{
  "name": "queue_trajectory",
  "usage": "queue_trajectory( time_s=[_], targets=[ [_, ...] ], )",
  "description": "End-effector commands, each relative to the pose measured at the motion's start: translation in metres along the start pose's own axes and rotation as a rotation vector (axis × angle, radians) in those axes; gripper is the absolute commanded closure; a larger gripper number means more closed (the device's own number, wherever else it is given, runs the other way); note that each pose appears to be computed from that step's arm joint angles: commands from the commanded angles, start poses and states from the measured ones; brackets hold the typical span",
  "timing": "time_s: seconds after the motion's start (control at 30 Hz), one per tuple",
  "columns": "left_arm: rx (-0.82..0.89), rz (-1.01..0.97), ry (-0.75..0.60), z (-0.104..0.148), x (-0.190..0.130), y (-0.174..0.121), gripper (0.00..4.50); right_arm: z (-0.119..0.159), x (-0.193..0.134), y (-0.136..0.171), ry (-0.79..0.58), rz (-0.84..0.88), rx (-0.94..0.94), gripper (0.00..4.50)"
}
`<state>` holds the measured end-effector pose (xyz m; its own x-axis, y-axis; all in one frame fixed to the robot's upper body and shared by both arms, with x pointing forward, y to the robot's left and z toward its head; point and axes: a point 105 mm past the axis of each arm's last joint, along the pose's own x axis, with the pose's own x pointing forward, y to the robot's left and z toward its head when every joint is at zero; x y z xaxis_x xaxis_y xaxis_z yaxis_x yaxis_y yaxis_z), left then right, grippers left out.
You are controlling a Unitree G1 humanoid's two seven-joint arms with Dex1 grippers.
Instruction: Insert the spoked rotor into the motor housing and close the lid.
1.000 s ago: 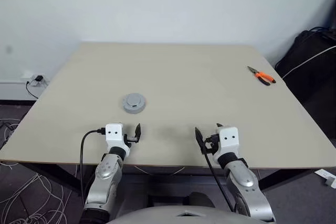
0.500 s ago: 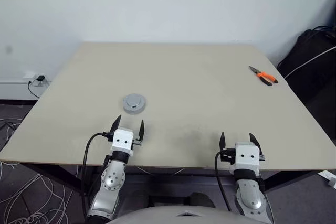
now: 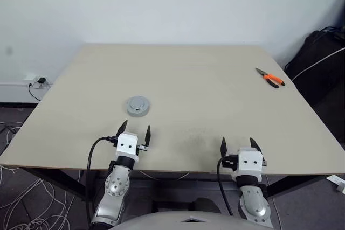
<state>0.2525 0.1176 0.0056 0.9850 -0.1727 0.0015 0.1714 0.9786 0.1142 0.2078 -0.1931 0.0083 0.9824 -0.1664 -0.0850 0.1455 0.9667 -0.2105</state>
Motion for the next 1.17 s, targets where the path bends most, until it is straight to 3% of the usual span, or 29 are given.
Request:
queue_trajectory(
  time_s=[0.03,0.47,1.17],
  targets=[
    [-0.022,-0.019,-0.032,0.01,0.004,-0.005,0.04,0.007,0.005,-0.001,-0.018,-0.014,0.01,0.0],
    [-0.067,-0.014,-0.002,0.009,0.009,-0.01,0.04,0.018,0.005,0.01,-0.007,0.004,0.067,0.0],
    [-0.063,-0.006,0.01,0.007,0.009,-0.009,0.04,0.013,0.008,0.007,0.001,0.01,0.037,0.0]
  ],
)
